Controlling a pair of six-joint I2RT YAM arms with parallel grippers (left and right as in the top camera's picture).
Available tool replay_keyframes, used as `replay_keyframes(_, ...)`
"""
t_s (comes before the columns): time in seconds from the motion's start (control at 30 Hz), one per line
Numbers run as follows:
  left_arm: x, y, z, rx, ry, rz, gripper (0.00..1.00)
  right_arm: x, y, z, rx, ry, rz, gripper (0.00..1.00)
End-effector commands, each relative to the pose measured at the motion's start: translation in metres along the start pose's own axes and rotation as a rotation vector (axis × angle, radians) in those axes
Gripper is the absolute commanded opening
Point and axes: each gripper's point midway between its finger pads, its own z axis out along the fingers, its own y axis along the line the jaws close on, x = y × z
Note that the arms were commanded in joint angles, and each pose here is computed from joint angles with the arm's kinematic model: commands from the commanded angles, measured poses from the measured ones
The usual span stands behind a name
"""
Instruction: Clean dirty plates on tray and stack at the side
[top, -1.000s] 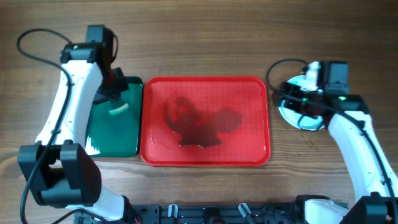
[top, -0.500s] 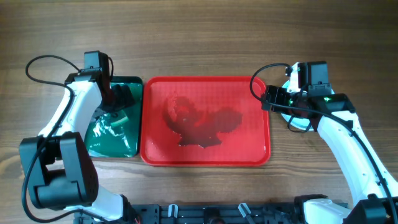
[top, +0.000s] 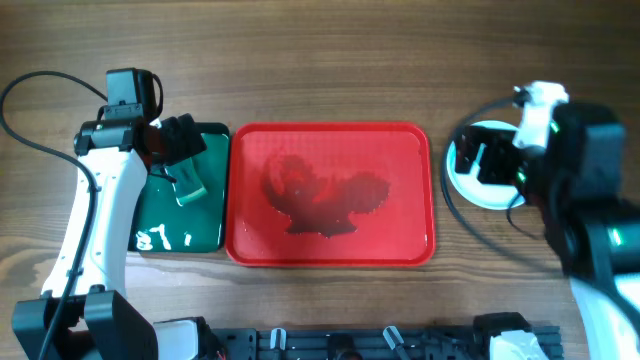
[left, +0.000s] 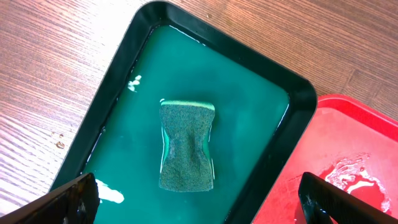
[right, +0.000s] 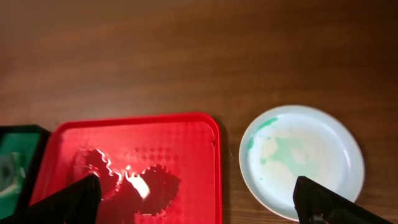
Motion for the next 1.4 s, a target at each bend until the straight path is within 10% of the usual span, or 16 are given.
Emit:
replay_keyframes(0.0, -0.003, -0.003, -0.002, 0.011, -0.006, 0.005, 1.00, -0.013, 0.007, -0.051, -0.027, -0.162, -0.034, 1.00)
replay_keyframes(0.33, -0.003, -0.003, -0.002, 0.011, -0.006, 0.005, 1.00, 0.017, -0.006, -0.067, 0.028, -0.109, -0.034, 1.00)
replay_keyframes(0.53, -0.003, -0.003, -0.002, 0.011, -0.006, 0.005, 1.00, -0.008, -0.018, -0.052, 0.067, -0.422, -0.088, 1.00)
replay_keyframes(0.87, -0.003, -0.003, -0.002, 0.011, -0.006, 0.005, 1.00, 0.068, -0.026, 0.008, -0.079, -0.783, -0.113, 1.00)
replay_keyframes(1.37, -0.003, -0.003, -0.002, 0.011, -0.006, 0.005, 1.00, 0.107, -0.035, 0.045, -0.068, -0.693, -0.131, 1.00)
